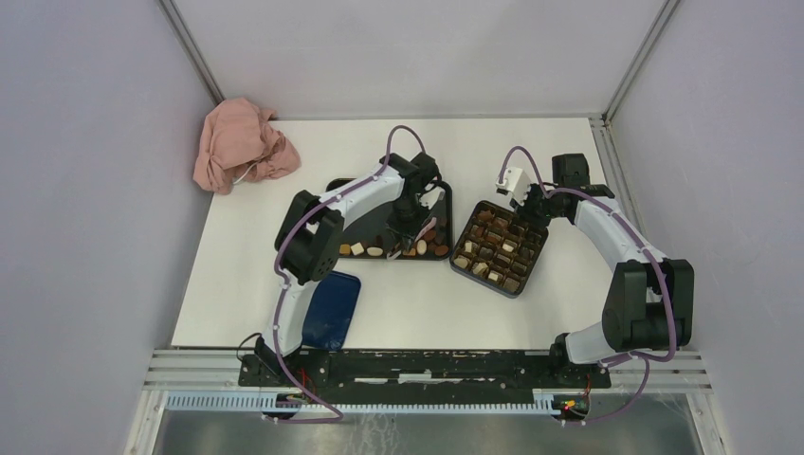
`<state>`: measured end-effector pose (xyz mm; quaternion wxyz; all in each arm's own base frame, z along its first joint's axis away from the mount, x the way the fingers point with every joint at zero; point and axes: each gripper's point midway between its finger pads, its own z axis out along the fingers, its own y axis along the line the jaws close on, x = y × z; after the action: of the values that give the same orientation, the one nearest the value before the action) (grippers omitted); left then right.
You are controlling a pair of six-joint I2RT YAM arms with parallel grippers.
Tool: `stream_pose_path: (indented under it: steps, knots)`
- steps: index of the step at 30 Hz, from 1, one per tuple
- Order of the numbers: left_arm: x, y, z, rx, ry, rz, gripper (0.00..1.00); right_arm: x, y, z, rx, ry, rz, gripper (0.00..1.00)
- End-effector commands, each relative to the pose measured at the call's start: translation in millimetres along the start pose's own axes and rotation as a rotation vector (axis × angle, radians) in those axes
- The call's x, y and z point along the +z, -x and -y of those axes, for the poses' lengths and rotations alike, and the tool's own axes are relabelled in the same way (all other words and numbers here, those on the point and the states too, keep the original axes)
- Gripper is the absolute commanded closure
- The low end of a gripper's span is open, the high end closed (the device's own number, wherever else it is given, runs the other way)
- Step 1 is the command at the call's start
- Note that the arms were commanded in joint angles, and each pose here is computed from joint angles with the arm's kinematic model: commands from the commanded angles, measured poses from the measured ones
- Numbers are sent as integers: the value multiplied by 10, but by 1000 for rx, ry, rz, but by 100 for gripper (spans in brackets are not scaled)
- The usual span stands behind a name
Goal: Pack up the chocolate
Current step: Pick up the fake chocolate from the plate, then place the fake chocolate in the packing box.
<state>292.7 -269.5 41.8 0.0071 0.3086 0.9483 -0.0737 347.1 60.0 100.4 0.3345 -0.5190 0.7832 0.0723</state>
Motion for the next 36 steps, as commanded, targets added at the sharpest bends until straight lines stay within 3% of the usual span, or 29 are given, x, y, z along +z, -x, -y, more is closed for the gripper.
stream_pose_path:
  steps: [1, 6, 20, 26, 36]
  knots:
    - [-146, 119, -23, 40, -1, 44, 72, -47, 141, 101, -32, -21, 34, 98]
    - [-195, 143, -62, 28, 6, 65, 81, -54, 151, 108, -33, -24, 37, 98]
    - [-749, 193, 172, 1, -118, 300, 90, -205, 421, 170, -8, -100, 158, 99]
    - [-1002, 112, 527, 46, -243, 378, 91, -229, 426, 202, -8, -129, 157, 99]
    - [-1095, -140, 1387, 202, -436, 387, 91, -169, 365, 201, 10, -118, 136, 99]
